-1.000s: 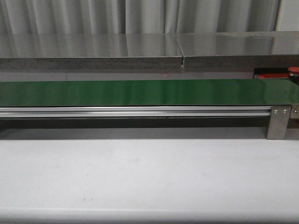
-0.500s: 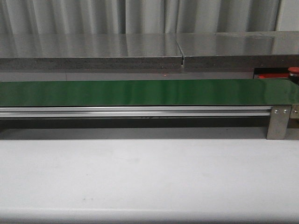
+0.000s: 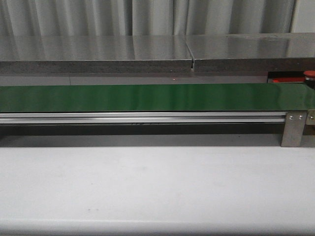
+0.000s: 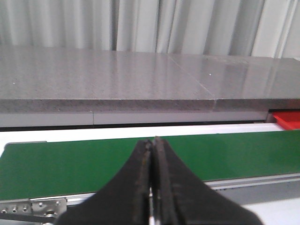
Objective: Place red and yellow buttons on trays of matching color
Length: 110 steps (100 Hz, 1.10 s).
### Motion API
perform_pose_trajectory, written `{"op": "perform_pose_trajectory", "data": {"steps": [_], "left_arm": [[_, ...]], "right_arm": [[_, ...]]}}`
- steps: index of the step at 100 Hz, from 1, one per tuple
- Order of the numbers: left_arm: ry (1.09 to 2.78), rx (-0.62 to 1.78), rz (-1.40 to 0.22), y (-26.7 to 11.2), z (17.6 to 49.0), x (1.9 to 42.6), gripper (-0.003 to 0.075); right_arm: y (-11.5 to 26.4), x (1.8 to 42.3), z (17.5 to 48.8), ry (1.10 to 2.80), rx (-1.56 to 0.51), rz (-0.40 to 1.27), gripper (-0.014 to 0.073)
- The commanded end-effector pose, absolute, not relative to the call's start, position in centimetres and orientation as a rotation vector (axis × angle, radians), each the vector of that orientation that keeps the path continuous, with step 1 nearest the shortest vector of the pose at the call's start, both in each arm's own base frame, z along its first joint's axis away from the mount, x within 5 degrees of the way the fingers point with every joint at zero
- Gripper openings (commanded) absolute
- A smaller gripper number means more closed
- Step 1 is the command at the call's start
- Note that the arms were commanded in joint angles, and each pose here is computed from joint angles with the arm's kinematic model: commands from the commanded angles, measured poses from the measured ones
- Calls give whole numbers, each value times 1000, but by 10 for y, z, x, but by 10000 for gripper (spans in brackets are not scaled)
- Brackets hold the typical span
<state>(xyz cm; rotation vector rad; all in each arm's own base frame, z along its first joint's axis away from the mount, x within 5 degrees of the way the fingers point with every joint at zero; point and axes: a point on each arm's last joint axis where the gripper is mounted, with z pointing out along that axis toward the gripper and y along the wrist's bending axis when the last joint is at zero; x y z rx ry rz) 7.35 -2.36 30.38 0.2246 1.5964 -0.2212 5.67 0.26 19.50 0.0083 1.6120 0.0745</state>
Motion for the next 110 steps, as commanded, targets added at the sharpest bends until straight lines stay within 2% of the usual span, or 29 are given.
{"op": "perform_pose_trajectory", "data": {"steps": [1, 35, 67, 110], "left_arm": [[1511, 178, -175, -19, 315, 75, -19], [1487, 162, -102, -14, 301, 76, -19], [1496, 118, -73, -8, 263, 63, -19], [1421, 120, -56, -6, 214, 52, -19]], "right_arm": [[2, 54, 209, 1494, 2, 74, -118], [2, 54, 209, 1494, 2, 74, -118], [2, 54, 209, 1495, 2, 74, -118], [2, 54, 209, 1495, 2, 74, -118]]}}
